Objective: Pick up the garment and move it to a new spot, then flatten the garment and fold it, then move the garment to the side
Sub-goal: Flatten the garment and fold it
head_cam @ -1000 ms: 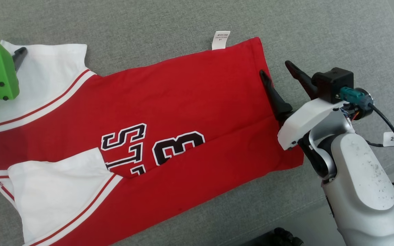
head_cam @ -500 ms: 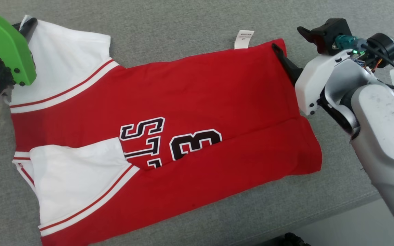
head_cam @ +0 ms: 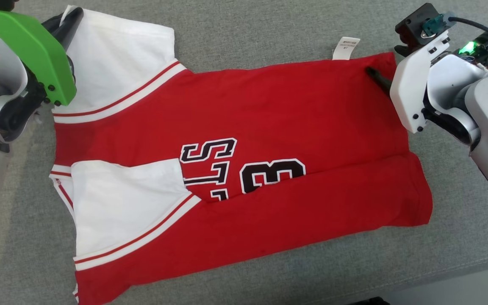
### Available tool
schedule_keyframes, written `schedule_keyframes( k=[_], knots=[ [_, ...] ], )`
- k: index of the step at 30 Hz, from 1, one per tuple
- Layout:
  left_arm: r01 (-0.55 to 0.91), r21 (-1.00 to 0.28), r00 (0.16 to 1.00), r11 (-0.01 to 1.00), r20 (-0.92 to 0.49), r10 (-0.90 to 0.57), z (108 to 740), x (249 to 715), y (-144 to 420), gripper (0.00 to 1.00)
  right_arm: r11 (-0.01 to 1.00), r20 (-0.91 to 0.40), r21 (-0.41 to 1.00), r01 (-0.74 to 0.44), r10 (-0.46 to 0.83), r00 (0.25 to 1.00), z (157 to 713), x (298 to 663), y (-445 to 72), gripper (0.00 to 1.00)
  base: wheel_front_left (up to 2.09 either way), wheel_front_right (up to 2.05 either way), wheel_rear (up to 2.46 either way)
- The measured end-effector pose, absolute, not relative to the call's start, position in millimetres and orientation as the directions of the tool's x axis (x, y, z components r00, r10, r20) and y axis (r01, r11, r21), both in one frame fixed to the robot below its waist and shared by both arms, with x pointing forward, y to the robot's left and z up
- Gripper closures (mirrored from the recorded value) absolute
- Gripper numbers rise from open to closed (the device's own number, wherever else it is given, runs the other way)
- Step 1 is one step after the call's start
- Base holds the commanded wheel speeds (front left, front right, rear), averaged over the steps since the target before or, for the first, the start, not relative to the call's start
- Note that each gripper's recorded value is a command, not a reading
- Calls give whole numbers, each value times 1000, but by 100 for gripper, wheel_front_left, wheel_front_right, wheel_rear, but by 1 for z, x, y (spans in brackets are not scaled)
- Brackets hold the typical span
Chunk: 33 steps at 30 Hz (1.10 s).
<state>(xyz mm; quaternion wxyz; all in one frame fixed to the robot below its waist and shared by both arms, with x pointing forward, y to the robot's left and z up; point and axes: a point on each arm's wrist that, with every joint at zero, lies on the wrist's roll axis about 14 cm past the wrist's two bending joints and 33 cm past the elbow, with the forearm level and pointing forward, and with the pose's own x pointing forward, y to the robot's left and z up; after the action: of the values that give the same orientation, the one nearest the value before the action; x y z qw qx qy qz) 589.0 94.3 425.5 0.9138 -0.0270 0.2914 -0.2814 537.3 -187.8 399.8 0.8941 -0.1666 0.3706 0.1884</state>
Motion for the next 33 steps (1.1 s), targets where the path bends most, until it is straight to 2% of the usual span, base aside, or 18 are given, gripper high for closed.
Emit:
schedule_keyframes(
  k=[1,3,4,7,16,19,33],
  knots=[
    [500,-212,671,840,-517,-531,425,588,95,100,873,-733,-149,-465,217,644,398,537,-187,53,0,0,0],
    [502,-213,675,838,-510,-534,426,587,95,100,871,-741,-141,-471,222,634,395,538,-186,76,0,0,0],
    [503,-214,677,837,-505,-536,427,587,95,100,873,-743,-131,-470,228,629,394,538,-185,100,0,0,0],
    [508,-215,684,834,-488,-542,430,587,94,100,874,-729,-111,-473,252,636,395,541,-181,100,0,0,0],
    [531,-223,733,817,-363,-575,466,585,91,100,895,-574,-147,-421,269,774,424,559,-187,100,0,0,0],
    [535,-251,739,807,-322,-591,475,576,91,100,894,-533,-151,-421,285,796,432,557,-184,100,0,0,0],
    [511,-380,750,771,-241,-616,485,477,107,100,891,-424,-148,-429,334,842,454,498,-181,100,0,0,0]
  ],
)
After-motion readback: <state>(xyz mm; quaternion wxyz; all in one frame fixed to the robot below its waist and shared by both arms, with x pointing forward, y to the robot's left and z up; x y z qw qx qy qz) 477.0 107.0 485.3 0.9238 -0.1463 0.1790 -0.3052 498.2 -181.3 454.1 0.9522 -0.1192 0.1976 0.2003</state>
